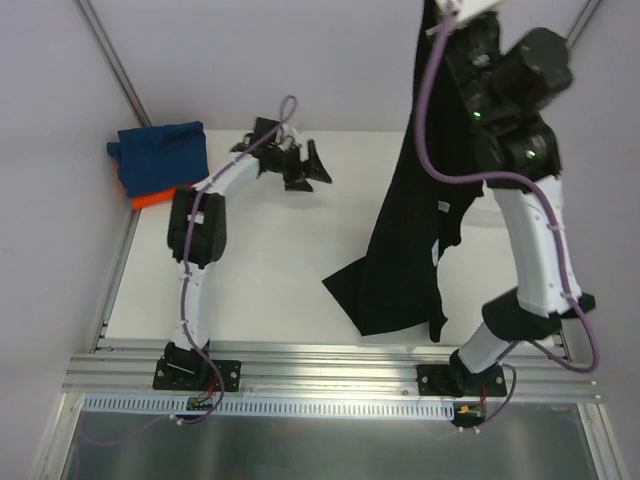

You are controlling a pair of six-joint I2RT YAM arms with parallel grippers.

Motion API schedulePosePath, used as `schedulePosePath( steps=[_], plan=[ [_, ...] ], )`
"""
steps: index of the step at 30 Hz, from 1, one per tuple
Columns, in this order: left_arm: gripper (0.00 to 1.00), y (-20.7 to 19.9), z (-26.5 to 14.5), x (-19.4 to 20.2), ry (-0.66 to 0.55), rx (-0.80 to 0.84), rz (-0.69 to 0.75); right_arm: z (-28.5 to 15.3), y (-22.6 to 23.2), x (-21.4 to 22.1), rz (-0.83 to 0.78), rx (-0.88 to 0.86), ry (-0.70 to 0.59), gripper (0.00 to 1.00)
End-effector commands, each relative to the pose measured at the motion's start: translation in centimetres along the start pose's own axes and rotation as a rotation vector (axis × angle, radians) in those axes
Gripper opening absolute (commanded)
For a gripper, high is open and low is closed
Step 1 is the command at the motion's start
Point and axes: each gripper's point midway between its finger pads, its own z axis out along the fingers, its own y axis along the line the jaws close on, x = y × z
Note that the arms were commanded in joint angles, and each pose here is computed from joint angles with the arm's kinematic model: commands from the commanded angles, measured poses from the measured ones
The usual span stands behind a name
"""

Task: Fold and stack the t-shirts
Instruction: Flatten the tshirt out

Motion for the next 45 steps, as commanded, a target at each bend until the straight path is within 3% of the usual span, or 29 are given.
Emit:
schedulePosePath(
  steps=[1,2,3,7,11,14,16,22,24,26,28,30,34,35,39,45],
  plan=[
    [0.85,-2.5,-17.8,-10.0,-0.388,-0.026,0.091,5.7,6.9,2.3,-0.041,-0.143,-0.053,0.0],
    [0.85,-3.5,-21.1,-10.7,-0.448,-0.035,0.124,6.4,9.4,1.8,-0.065,-0.203,-0.102,0.0],
    [0.85,-1.7,-25.3,-11.9,-0.523,-0.078,0.116,7.0,10.6,2.2,-0.113,-0.212,-0.121,0.0],
    [0.84,-1.2,-33.8,-11.5,-0.651,-0.109,0.082,8.8,15.1,1.3,-0.144,-0.257,-0.229,0.0],
    [0.84,-1.0,-36.4,-9.6,-0.669,-0.082,0.032,9.0,16.1,-0.8,-0.144,-0.217,-0.291,0.0],
    [0.84,-1.0,-35.8,-8.1,-0.625,-0.029,-0.007,6.8,14.6,-2.7,-0.17,-0.179,-0.268,0.0],
    [0.84,-1.0,-35.3,-7.7,-0.605,-0.004,-0.032,4.0,11.2,-5.7,-0.206,-0.139,-0.285,0.0],
    [0.84,-0.8,-34.9,-7.4,-0.58,0.029,-0.054,-2.9,4.4,-7.0,-0.529,-0.078,-0.141,0.0],
    [0.84,-1.2,-35.1,-7.5,-0.581,0.036,-0.042,-4.7,2.7,-4.4,-0.69,-0.068,-0.015,0.01],
    [0.84,-1.6,-35.2,-7.4,-0.581,0.042,-0.044,-7.6,0.0,-0.6,-0.745,-0.039,0.132,0.0],
    [0.84,-2.1,-35.2,-7.2,-0.579,0.051,-0.063,-9.7,-1.3,3.6,-0.732,-0.048,0.263,0.01],
    [0.83,-2.1,-34.5,-6.7,-0.562,0.056,-0.067,-12.4,-3.8,4.2,-0.691,0.008,0.295,0.0],
    [0.81,-3.4,-31.6,-4.1,-0.475,0.104,-0.07,-14.9,-2.9,10.8,-0.654,-0.05,0.513,0.0],
    [0.81,-3.2,-30.4,-2.7,-0.424,0.134,-0.107,-15.9,-1.6,13.3,-0.656,-0.117,0.588,0.01],
    [0.8,-3.5,-25.0,3.8,-0.225,0.214,-0.258,-17.5,1.3,17.6,-0.642,-0.221,0.671,0.0],
    [0.85,-3.7,-18.4,15.6,0.08,0.248,-0.473,-17.4,2.2,18.0,-0.58,-0.254,0.701,0.0]
  ],
)
